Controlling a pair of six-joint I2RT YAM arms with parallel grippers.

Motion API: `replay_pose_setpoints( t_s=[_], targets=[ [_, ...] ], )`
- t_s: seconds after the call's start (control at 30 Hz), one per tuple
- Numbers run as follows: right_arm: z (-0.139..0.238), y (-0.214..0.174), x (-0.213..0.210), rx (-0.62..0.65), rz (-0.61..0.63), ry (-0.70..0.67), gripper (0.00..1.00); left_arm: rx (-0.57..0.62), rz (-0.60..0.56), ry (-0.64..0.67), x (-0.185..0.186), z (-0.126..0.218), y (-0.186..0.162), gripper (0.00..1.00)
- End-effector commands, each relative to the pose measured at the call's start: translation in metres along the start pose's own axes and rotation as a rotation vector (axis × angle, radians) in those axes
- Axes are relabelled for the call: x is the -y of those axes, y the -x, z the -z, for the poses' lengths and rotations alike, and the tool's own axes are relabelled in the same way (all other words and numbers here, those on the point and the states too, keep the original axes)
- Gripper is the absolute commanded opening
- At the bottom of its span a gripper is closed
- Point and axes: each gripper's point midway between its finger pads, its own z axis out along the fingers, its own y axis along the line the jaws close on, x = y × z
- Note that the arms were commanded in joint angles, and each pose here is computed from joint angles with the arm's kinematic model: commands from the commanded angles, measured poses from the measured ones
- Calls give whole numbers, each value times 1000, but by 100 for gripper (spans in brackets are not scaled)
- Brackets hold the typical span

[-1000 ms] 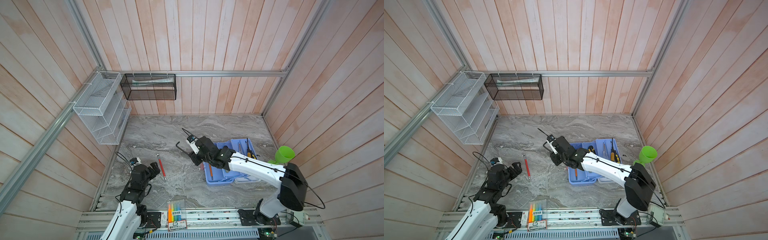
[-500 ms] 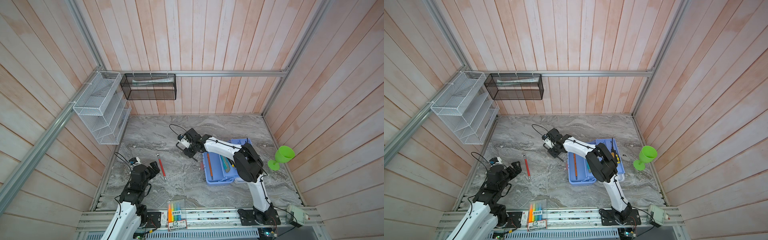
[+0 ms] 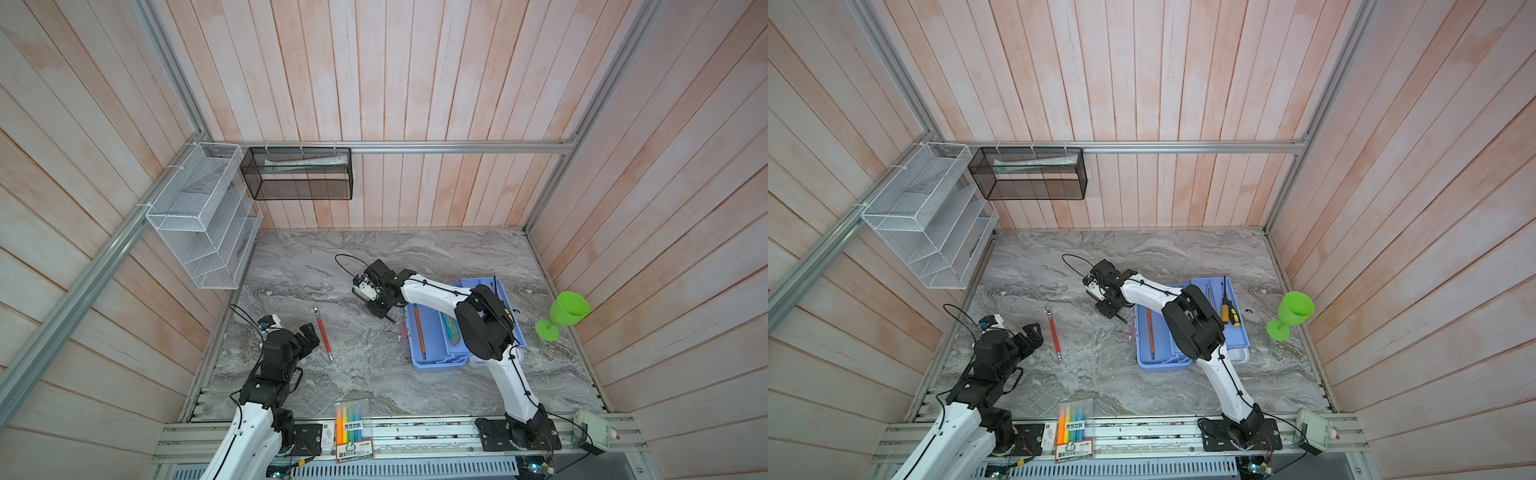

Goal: Pack the tool kit

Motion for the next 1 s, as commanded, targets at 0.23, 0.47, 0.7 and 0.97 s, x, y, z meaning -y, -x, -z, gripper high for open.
replay_pose_setpoints(
  t_s=[0.23,0.47,0.7,0.97],
  targets=[
    [-22,-31,5,-120,-59,-23,7,4,0,7,-1,0,1,100],
    [-5,-20,2,-79,-119,-13,0,6,1,6,-1,0,1,100],
    [39,6,-2,52,-173,6,0,7,1,5,-1,1,1,100],
    [76,11,-3,125,-220,-2,0,7,0,0,0,1,1,100]
  ],
)
